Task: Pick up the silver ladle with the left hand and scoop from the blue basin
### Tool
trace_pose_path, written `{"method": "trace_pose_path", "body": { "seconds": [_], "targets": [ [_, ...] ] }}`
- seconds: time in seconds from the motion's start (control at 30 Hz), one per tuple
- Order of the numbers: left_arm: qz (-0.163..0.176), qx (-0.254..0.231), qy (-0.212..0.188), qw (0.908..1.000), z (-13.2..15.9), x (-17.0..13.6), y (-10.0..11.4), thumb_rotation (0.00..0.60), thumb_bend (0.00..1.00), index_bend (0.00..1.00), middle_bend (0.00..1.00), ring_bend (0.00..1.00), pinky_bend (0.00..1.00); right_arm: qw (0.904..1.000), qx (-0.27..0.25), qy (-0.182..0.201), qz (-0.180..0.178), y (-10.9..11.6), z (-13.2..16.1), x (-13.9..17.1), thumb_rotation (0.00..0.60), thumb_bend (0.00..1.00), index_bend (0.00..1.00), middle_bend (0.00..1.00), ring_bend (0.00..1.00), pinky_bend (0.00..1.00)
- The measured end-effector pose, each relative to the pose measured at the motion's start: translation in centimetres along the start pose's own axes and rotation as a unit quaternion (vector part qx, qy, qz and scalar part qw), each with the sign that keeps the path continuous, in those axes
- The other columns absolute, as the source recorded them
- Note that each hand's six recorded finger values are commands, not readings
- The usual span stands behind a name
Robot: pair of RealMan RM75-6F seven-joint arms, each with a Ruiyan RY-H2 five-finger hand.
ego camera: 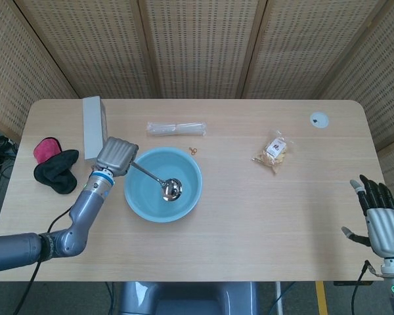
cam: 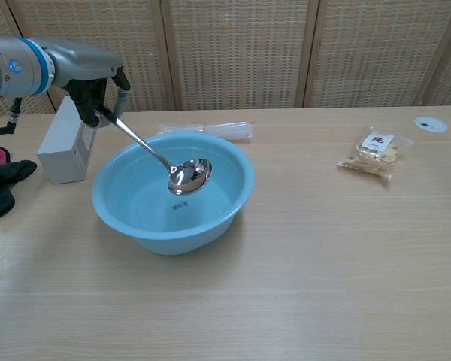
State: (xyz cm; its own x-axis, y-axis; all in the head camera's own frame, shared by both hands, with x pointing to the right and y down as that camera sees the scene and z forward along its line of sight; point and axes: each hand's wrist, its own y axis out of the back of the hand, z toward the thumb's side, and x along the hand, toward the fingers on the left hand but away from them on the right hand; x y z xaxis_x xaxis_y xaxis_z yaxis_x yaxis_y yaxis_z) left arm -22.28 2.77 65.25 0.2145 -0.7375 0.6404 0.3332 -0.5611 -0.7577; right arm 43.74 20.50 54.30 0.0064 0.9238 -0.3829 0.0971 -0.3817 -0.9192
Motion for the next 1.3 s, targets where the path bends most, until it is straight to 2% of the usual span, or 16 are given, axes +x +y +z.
{"method": "trace_pose_path", "body": {
  "seconds": [0.2,0.4,0.8,1.3],
  "targets": [
    [-0.002,0.058,0.021,0.9981,1.3,1.5,-0.6,0.6,0.81,0.93,0.95,0.95,1.0,1.0,-0.003,-0.006,-0.001,0.2,-0.4,-0.2,0.6,0.0,0.0,0.0,0.0,0.0],
    [-0.008,0.076,0.024,0.9968,2.8,2.2,-1.3,0.6,0.81,0.93,0.95,0.95,1.0,0.9999,-0.005,-0.011,-0.001,0.3,-0.7,-0.3,0.6,0.0,0.0,0.0,0.0,0.0],
    [-0.023,0.092,0.028,0.9951,3.5,3.0,-3.3,0.6,0.81,0.93,0.95,0.95,1.0,0.9999,-0.005,-0.015,-0.002,0.3,-0.9,-0.5,0.6,0.0,0.0,0.0,0.0,0.0],
    [-0.028,0.09,0.034,0.995,3.3,3.3,-3.8,0.6,0.81,0.94,0.95,0.95,1.0,0.9998,-0.003,-0.018,0.001,0.1,-0.8,-0.7,0.6,0.0,0.0,0.0,0.0,0.0]
  ]
}}
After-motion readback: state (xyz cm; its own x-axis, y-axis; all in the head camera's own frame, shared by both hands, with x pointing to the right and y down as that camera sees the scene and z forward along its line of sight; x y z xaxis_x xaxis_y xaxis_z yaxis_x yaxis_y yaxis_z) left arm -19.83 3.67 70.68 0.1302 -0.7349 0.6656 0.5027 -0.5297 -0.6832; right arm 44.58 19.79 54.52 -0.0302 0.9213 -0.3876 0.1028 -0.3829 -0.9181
